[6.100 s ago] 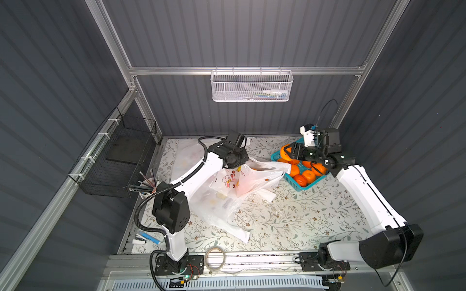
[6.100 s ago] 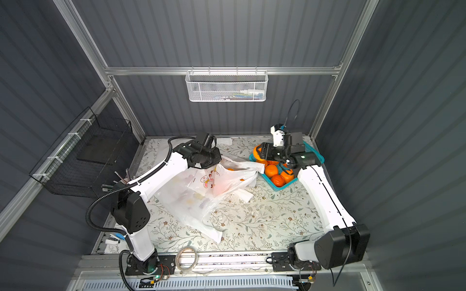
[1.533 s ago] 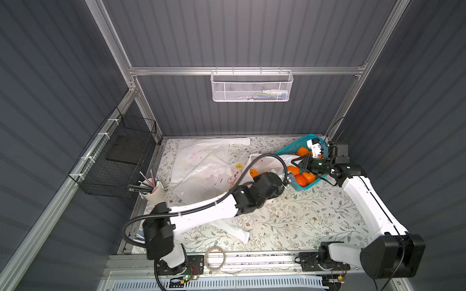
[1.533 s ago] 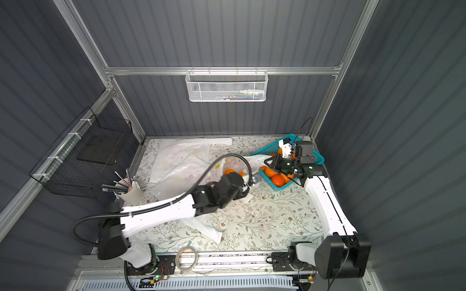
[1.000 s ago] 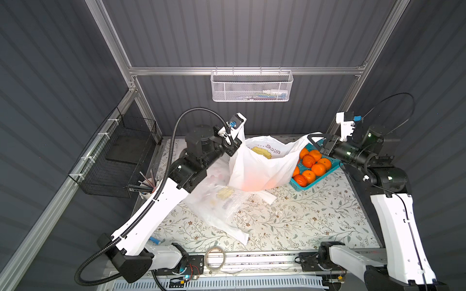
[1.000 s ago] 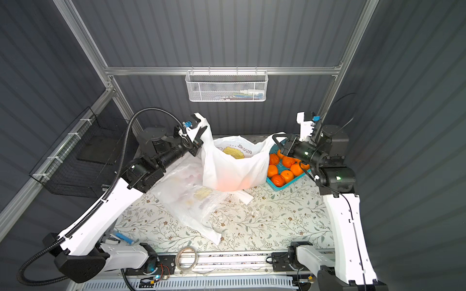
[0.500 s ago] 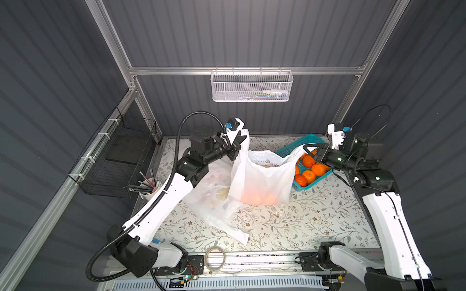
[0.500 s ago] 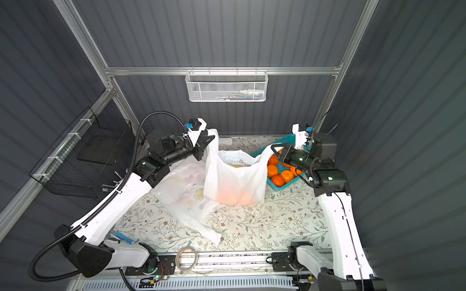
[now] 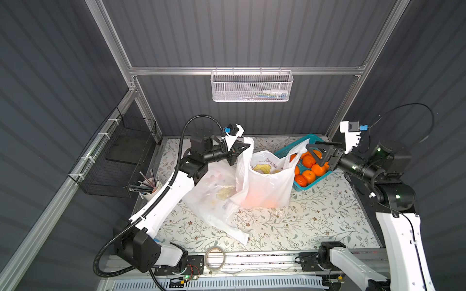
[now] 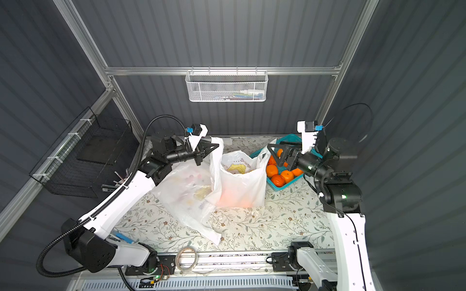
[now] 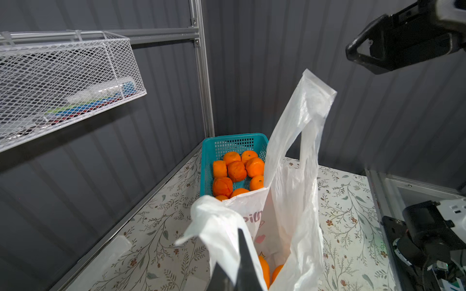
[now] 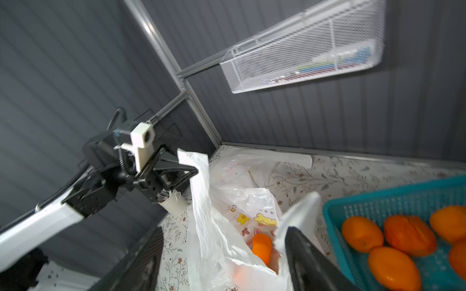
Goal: Place the oranges into plastic bags & tie knots
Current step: Adjust the plastic bag at the center of the board, then tie the plastic bag at the center of the board.
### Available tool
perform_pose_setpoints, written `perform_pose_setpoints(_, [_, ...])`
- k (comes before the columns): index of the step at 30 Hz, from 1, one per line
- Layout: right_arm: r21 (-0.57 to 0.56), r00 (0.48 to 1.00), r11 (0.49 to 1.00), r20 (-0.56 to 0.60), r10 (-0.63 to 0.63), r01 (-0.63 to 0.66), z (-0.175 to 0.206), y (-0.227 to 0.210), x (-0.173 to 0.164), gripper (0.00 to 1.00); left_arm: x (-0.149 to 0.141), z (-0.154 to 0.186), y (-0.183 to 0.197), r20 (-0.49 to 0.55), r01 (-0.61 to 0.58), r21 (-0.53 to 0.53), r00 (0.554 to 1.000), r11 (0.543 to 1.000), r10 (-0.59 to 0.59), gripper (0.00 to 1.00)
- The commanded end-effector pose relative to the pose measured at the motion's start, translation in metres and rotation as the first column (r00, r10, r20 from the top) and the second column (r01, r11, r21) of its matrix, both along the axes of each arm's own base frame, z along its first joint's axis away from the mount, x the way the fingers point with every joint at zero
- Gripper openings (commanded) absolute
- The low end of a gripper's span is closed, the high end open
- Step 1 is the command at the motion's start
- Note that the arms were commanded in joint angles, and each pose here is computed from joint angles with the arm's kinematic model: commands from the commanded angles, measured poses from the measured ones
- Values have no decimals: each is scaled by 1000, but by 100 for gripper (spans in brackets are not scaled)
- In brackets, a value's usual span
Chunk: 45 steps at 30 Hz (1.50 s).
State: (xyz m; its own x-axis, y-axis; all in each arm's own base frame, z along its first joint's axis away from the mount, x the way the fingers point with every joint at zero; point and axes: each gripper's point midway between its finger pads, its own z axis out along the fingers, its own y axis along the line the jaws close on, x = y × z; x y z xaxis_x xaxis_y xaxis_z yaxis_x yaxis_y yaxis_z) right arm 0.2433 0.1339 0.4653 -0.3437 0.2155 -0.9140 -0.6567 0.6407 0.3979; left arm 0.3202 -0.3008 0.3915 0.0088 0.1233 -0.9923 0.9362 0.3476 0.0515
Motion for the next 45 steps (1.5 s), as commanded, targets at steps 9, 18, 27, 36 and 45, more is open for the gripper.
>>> perform_pose_setpoints(9, [-233,869,885,207,450,-402,-68,102,-20,99,-43,23,-8,100,289,-53,954,956,-283,0])
perform_pose_setpoints(18, [-315,797,827,258,546,-465,-106,149,20,99,-54,20,-10,126,386,-50,917,921,-378,0])
perform_pose_setpoints(27, [-252,763,807,266,589,-535,-117,181,36,76,-55,23,-8,149,419,-57,901,906,-408,0])
perform_pose_setpoints(36, [-213,759,807,273,591,-551,-114,189,36,0,-48,26,2,130,394,-101,916,914,-380,21])
perform_pose_setpoints(45, [-222,790,827,248,561,-517,-117,187,41,0,-21,-9,40,42,144,-145,989,979,-139,75])
